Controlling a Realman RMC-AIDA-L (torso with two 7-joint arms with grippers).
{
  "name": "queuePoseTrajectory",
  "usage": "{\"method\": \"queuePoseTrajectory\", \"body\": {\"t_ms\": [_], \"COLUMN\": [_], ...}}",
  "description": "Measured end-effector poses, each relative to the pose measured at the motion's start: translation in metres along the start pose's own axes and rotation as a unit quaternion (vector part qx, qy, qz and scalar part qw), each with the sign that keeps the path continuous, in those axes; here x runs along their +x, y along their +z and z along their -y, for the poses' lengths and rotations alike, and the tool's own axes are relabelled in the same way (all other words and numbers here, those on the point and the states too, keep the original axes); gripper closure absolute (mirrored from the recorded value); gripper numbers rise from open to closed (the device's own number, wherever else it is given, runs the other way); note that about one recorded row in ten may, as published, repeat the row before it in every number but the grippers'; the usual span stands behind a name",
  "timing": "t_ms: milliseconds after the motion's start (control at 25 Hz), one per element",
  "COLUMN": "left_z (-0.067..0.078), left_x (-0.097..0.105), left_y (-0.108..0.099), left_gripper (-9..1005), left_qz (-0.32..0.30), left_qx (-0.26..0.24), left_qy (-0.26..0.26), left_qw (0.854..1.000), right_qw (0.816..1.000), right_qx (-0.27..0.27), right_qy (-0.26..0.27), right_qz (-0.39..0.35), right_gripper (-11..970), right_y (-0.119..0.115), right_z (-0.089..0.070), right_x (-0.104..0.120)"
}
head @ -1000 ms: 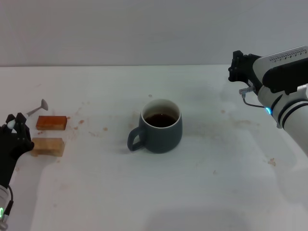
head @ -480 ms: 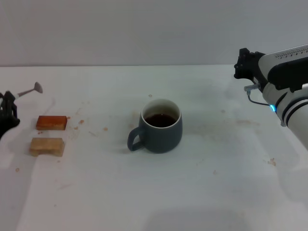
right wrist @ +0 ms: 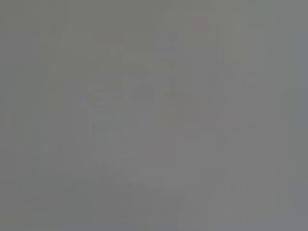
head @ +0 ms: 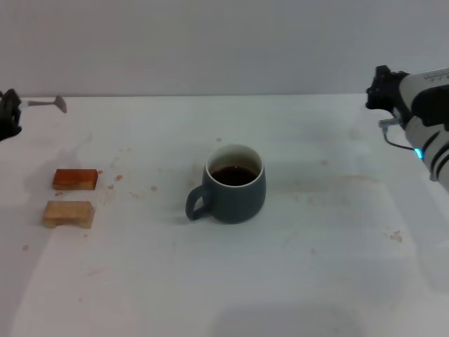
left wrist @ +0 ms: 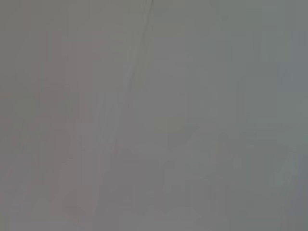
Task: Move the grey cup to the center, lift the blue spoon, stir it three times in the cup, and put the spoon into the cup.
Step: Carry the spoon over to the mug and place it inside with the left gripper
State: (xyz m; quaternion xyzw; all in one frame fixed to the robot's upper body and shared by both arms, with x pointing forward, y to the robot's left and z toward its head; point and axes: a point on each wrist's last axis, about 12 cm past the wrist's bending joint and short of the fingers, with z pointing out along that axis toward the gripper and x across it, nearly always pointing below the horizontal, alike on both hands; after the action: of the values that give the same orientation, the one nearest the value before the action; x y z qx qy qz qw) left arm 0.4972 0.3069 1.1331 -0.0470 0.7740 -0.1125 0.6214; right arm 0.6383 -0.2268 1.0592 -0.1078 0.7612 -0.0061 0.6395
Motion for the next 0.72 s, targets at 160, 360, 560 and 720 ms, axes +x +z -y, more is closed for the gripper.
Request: {"method": "queuePoseTrajectory", "body": {"t_ms": [160,360,560,720], "left_z": [0.008,0.023,0.037,0.05], "left_x": [-0.013,-0.029,-0.043,-0.049], "left_y": [0.001,0.001,-0.005,-0.01], "left_gripper": [850,849,849,850], "left_qz": [-0.029,-0.078,-0.099,-0.113], "left_qx": [0.002,0.037,0.088,0.147], "left_qy": [0.027,0.06,0.068,0.065], "left_qw": [0.999,0.994,0.989,0.98], "right_qw": [1.0,1.0,0.999,0.999], "right_qx": [0.014,0.024,0.031,0.034], "right_qy": [-0.001,-0.005,-0.01,-0.014], "right_qz": [0.002,0.002,0.004,0.004], "right_gripper": [953,952,952,953], "right_y": [-0.001,-0.002,-0.003,-0.003], "right_z": [0.008,0.015,0.02,0.023], "right_x": [0.001,0.003,0.005,0.005]}}
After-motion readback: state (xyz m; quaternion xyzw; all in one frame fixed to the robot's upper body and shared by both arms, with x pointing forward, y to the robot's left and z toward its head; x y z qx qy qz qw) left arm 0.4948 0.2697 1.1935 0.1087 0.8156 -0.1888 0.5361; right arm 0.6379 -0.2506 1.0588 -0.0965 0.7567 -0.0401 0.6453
